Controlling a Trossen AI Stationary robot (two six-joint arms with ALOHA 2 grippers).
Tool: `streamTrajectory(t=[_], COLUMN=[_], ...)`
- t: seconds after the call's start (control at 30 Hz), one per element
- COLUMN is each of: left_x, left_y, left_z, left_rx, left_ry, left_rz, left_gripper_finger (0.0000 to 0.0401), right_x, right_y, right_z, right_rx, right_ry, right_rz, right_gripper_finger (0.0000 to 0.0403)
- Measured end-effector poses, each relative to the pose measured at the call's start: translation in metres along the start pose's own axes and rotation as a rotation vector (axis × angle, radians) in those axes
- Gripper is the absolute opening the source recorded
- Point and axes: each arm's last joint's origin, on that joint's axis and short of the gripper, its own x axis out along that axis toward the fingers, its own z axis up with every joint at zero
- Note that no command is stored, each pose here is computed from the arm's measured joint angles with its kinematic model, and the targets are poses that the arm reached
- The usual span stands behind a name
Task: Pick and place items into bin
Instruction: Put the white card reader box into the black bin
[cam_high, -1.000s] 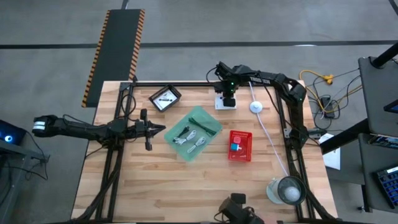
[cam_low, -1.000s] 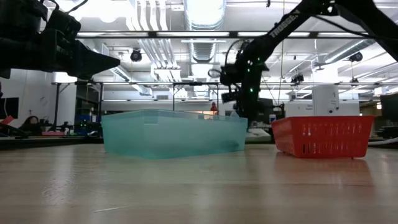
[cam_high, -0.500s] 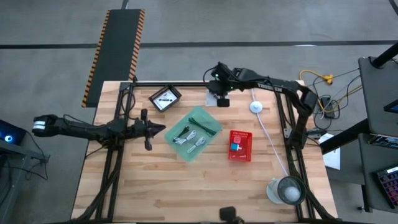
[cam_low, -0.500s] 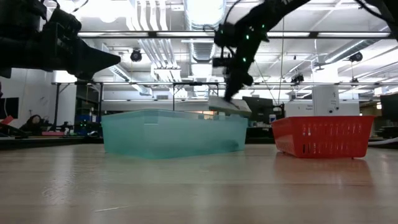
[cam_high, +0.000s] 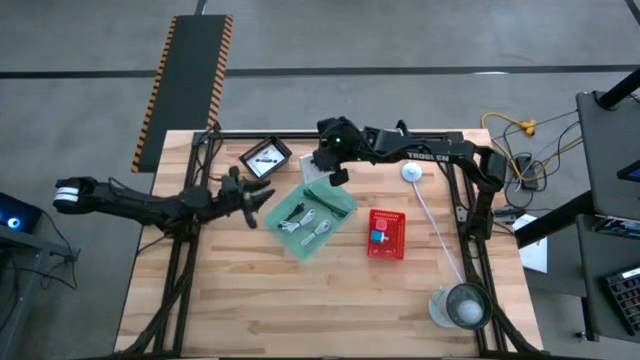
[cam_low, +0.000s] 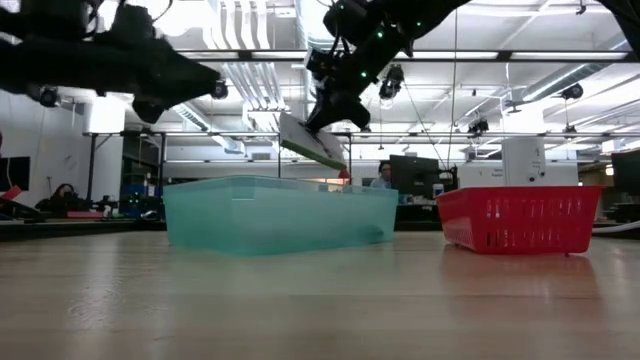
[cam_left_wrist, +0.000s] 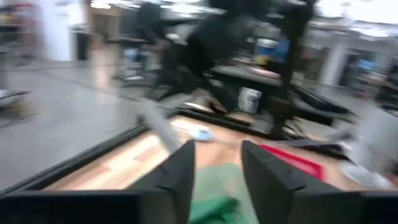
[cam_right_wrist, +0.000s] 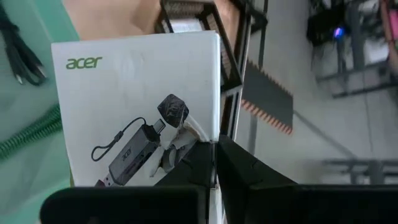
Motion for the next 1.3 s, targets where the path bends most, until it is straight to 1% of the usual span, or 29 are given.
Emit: streamTrajectory(t=[0.13, 0.23, 0.3, 0.43, 0.57, 0.73, 0.8, 0.87, 0.97, 1.1, 1.3], left_x=[0.016, 0.029, 0.039, 0.057, 0.070, 0.077, 0.078, 0.080, 0.082, 0.085, 0.088], left_y=[-0.002, -0.006, -0.010, -0.015, -0.017, -0.015, -0.012, -0.009, -0.005, 0.000, 0.007], left_z=[0.007, 0.012, 0.014, 0.012, 0.010, 0.009, 0.008, 0.007, 0.005, 0.005, 0.003], left_rx=[-0.043, -0.050, -0.068, -0.060, -0.045, -0.022, -0.029, -0.067, -0.129, -0.206, -0.229], left_ry=[-0.003, 0.006, 0.011, 0.046, 0.060, 0.045, 0.045, 0.040, 0.038, 0.051, 0.057], left_rz=[0.168, 0.197, 0.197, 0.219, 0.280, 0.404, 0.423, 0.436, 0.435, 0.359, 0.375], left_gripper_finger=[0.0179, 0.0213, 0.0224, 0.0228, 0.0228, 0.0228, 0.0228, 0.0228, 0.0228, 0.0228, 0.0228], right_x=[-0.001, -0.001, -0.001, -0.002, -0.002, -0.002, -0.002, -0.002, -0.002, -0.002, -0.002], right_y=[0.005, 0.005, 0.004, 0.002, 0.001, 0.001, 0.001, 0.001, 0.002, 0.001, 0.001], right_z=[0.008, 0.010, 0.012, 0.014, 0.014, 0.015, 0.015, 0.015, 0.017, 0.018, 0.019], right_rx=[-0.039, -0.046, -0.046, -0.059, -0.060, -0.060, -0.069, -0.084, -0.088, -0.088, -0.106], right_ry=[-0.027, -0.041, -0.053, -0.067, -0.075, -0.076, -0.075, -0.076, -0.084, -0.092, -0.095], right_rz=[-0.003, -0.014, -0.034, -0.055, -0.066, -0.066, -0.065, -0.065, -0.070, -0.078, -0.081], right_gripper_finger=[0.0008, 0.0008, 0.0008, 0.0008, 0.0008, 0.0008, 0.0008, 0.0008, 0.0008, 0.0008, 0.0008])
